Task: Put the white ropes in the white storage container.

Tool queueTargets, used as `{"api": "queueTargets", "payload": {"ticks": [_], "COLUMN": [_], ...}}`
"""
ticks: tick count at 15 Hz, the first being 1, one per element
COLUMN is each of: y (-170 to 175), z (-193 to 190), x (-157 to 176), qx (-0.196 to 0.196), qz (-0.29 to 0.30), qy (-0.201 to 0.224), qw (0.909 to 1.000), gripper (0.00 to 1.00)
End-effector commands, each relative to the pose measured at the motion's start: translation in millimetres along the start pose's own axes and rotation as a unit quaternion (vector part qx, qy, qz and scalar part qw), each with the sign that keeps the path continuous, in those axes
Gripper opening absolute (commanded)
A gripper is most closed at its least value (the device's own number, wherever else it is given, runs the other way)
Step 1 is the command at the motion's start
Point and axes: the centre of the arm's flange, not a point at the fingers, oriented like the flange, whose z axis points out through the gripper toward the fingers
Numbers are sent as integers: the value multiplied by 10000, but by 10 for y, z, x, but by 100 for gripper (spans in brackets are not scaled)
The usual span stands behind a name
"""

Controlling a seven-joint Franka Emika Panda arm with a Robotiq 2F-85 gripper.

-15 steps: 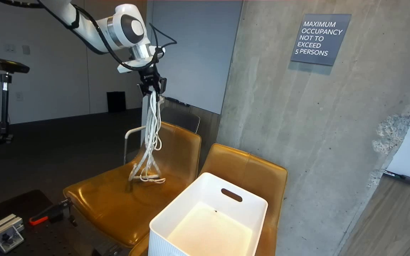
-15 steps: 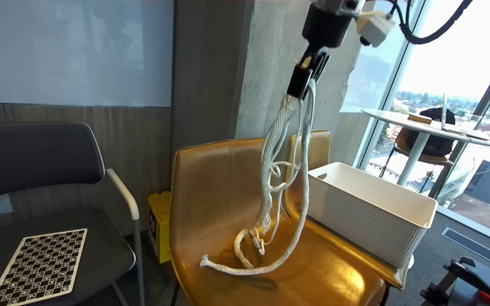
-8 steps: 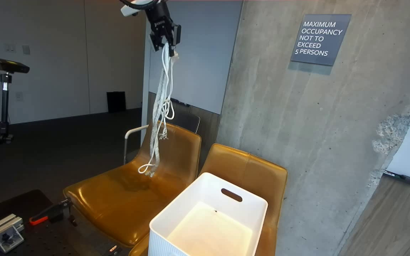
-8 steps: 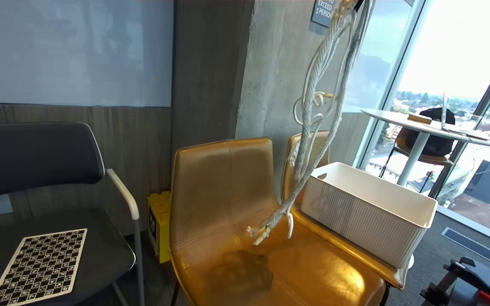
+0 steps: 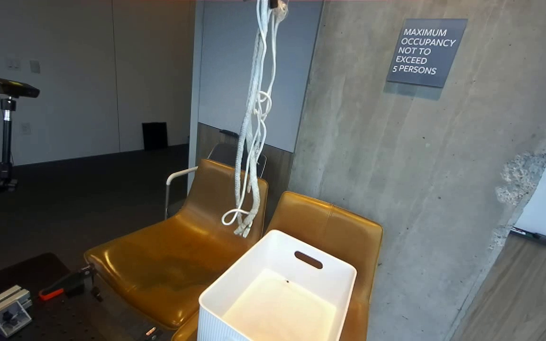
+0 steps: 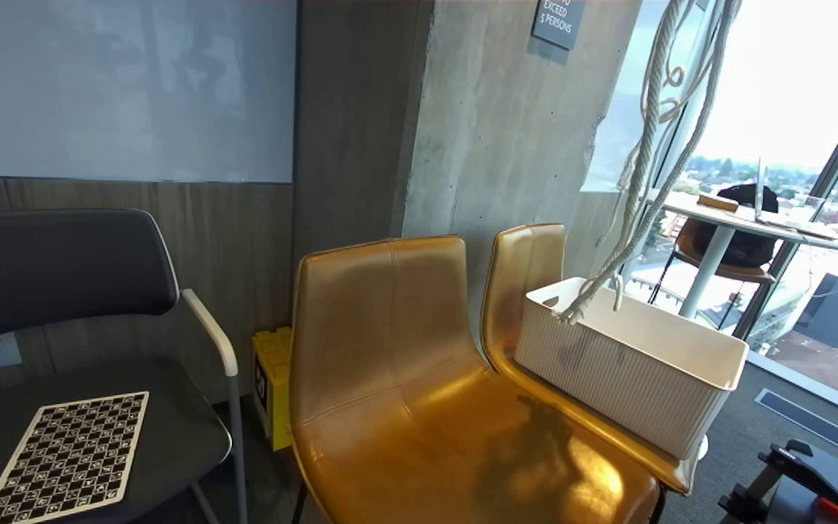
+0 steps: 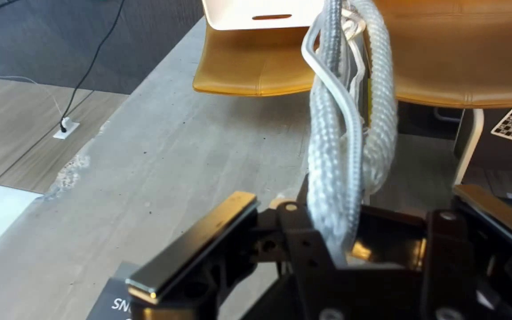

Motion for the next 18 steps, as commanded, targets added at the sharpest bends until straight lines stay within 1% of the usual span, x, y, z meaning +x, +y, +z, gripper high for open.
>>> {"api": "queueTargets", "payload": {"ticks": [1,2,4,5,8,10,12,14,16,18], "y": [803,1005,1242,1313,1397,1424,1448,1503,1532,1475], "z": [-324,-318,-168,-58,433,873,1396,1933,2486,3031], "x": [359,382,371,364,355,317,203,21,-229,-524], "qx": [102,103,143,168,235,299,301,265,216,289], "qz": [321,392,486,516,552,561,551,514,451,356], "qy": [27,23,-22,-69,-242,-467,-814,-1239,-1659,-2046], "qw": [9994,9992,9987,9985,9979,9969,9947,9906,9849,9778], "gripper": [0,0,0,0,0,0,0,0,0,0]}}
